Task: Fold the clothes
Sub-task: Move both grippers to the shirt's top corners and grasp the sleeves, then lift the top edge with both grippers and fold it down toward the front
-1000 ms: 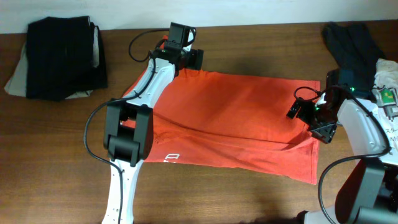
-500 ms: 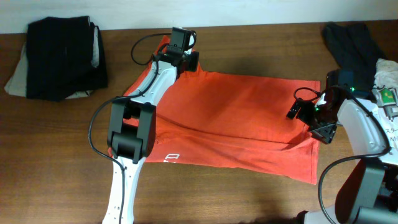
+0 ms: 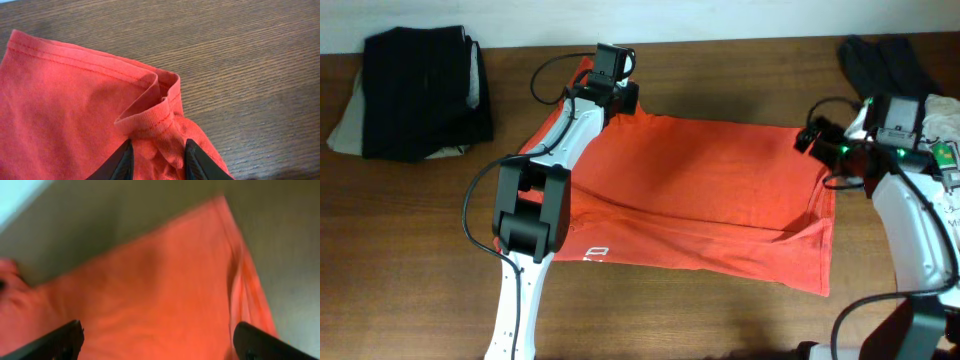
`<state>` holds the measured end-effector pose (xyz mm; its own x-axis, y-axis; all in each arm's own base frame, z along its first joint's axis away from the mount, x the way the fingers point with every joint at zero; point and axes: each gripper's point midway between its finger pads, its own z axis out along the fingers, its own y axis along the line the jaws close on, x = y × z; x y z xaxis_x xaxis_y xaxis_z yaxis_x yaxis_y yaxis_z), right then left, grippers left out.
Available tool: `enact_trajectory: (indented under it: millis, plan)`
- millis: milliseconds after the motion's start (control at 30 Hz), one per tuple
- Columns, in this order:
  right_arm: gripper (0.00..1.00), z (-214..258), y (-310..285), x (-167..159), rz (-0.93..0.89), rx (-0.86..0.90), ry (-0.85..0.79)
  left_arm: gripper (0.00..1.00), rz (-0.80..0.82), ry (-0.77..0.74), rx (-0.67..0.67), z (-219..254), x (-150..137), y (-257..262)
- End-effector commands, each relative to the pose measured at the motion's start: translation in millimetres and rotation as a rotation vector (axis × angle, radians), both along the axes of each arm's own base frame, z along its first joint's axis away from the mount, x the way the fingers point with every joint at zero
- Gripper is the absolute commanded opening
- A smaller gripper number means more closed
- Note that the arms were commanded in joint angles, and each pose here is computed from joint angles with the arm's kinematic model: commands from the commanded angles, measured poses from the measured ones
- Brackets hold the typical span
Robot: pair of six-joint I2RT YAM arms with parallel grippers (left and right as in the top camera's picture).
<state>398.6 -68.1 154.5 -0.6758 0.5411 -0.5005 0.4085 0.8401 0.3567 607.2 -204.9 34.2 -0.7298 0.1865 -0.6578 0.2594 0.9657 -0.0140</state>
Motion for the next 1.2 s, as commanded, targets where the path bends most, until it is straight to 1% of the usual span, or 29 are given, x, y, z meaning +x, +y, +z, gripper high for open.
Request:
enact_trajectory:
  millis: [0, 33, 100, 133, 233, 333, 433, 567, 600, 767, 833, 1167]
  plan:
    - [0.99, 11.8, -9.3, 21.9, 0.074, -0.095, -0.103, 0.33, 0.007, 0.003, 0.009, -4.4, 1.0, 0.2]
    - [0.99, 10.5, -12.5, 26.8, 0.066, -0.107, -0.112, 0.33, 0.007, 0.003, 0.008, -4.4, 0.9, 0.1]
    - [0.99, 2.7, -27.1, 32.2, 0.019, -0.162, -0.095, 0.29, 0.005, 0.004, 0.008, -4.5, 0.7, -0.4]
    - [0.99, -8.0, -46.4, 36.4, -0.008, -0.267, -0.059, 0.28, 0.004, 0.005, 0.006, -4.8, 0.4, -0.8]
    - [0.99, -18.1, -67.8, 37.3, -0.035, -0.384, 0.003, 0.28, 0.003, 0.006, 0.007, -4.9, 0.2, -0.8]
    - [0.99, -38.1, -77.4, 44.5, -0.009, -0.434, 0.069, 0.28, 0.004, 0.011, 0.008, -5.7, -0.7, -0.4]
    - [0.99, -61.5, -83.9, 53.6, -0.003, -0.423, 0.135, 0.28, 0.003, 0.022, 0.012, -7.7, -2.9, 0.2]
    - [0.99, -80.3, -90.1, 75.7, 0.003, -0.417, 0.165, 0.28, 0.003, 0.036, 0.017, -11.0, -5.3, 1.1]
    - [0.99, -83.7, -90.5, 77.0, 0.005, -0.415, 0.175, 0.28, 0.003, 0.036, 0.017, -11.0, -5.3, 1.1]
    - [0.99, -111.7, -88.5, 75.6, 0.023, -0.394, 0.235, 0.28, 0.003, 0.036, 0.017, -11.5, -5.4, 1.1]
    - [0.97, -118.0, -85.9, 74.3, 0.034, -0.380, 0.247, 0.28, 0.003, 0.036, 0.017, -11.5, -5.4, 1.1]
    - [0.96, -149.8, -72.5, 73.3, 0.081, -0.302, 0.280, 0.28, 0.003, 0.037, 0.017, -11.6, -5.5, 1.1]
